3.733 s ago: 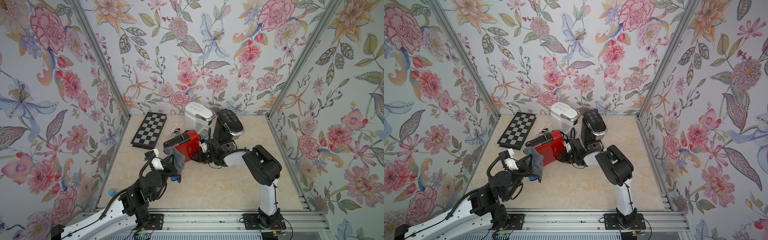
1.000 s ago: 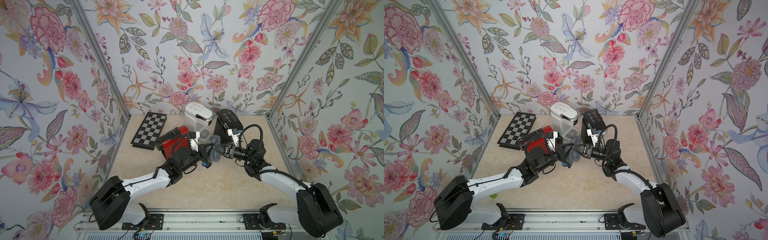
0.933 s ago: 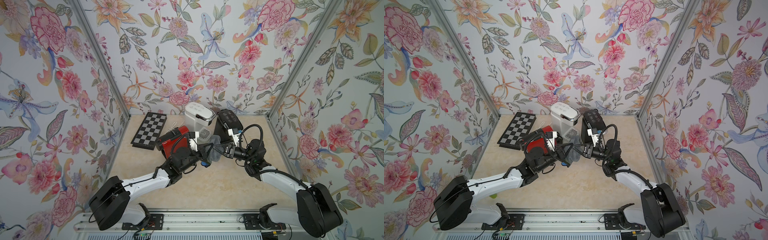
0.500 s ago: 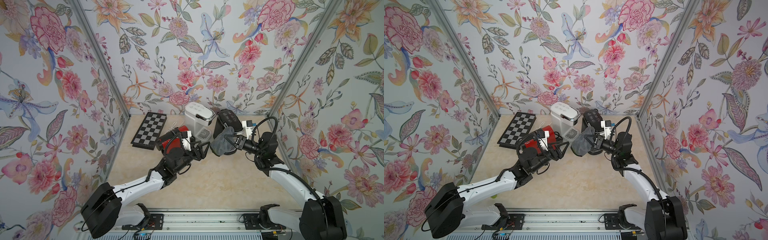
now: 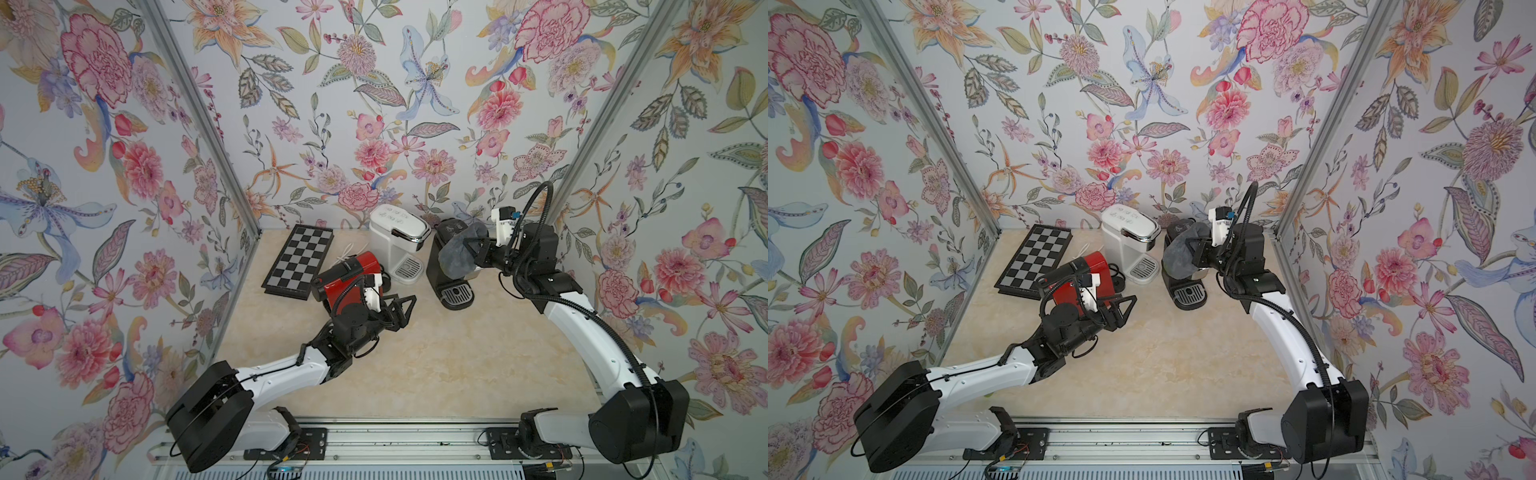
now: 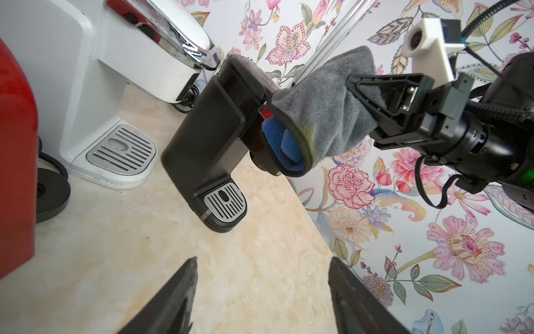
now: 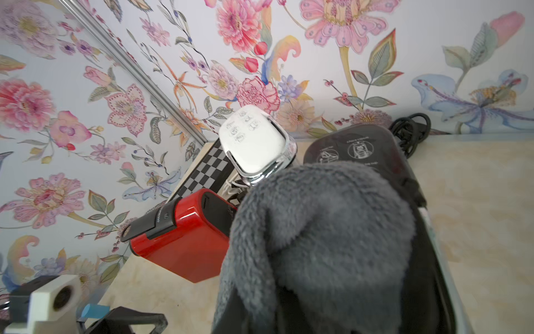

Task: Wipe the surface of a coffee machine
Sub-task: Wipe the dirt from the surface of the coffee machine.

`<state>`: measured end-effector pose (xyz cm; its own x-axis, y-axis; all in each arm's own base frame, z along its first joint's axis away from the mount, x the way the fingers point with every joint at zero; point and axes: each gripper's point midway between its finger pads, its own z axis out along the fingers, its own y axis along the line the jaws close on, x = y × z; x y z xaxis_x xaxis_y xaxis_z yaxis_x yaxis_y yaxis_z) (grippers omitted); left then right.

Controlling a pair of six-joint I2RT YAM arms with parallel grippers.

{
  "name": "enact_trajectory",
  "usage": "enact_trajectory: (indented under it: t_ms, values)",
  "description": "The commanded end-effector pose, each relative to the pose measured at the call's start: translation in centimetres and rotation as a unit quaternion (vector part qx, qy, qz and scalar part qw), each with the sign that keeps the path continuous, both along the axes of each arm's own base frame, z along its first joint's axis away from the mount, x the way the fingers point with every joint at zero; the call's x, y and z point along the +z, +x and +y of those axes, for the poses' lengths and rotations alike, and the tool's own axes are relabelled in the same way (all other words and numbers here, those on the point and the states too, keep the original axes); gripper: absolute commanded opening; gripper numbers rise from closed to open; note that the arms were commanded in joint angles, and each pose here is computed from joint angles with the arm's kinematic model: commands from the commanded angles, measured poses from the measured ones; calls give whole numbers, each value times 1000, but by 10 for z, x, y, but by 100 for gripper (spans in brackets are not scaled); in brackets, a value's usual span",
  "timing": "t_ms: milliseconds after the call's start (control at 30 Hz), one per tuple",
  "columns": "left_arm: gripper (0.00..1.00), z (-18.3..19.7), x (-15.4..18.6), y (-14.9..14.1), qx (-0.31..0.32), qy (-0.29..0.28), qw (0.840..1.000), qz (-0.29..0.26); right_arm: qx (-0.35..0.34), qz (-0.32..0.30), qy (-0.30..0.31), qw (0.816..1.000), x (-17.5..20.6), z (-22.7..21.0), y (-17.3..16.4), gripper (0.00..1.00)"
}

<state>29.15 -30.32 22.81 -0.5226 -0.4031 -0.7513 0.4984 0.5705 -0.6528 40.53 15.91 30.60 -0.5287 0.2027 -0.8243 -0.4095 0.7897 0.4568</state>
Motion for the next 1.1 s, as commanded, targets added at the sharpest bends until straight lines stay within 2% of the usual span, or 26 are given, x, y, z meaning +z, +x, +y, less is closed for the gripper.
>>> enact_trajectory:
  t_ms: [0,300,433,667,900,1067]
  values:
    - [72,2,-6,3,11,2,1000,-1,-35,21,-66,997,-16,-17,12,7]
    - [70,-20,-25,0,-15,8,1000,13,-43,43,-83,995,-39,-12,63,9]
    - [70,-24,-27,-4,-23,-3,1000,18,-38,59,-72,995,-51,-10,89,9]
    - [70,-20,-34,-5,-16,-2,1000,24,-30,67,-70,995,-62,-3,109,10]
    - [70,-26,-47,0,-17,23,999,31,-18,81,-71,994,-75,4,111,10]
    - [70,-29,-50,1,-20,29,999,32,-33,79,-86,993,-72,-10,87,11]
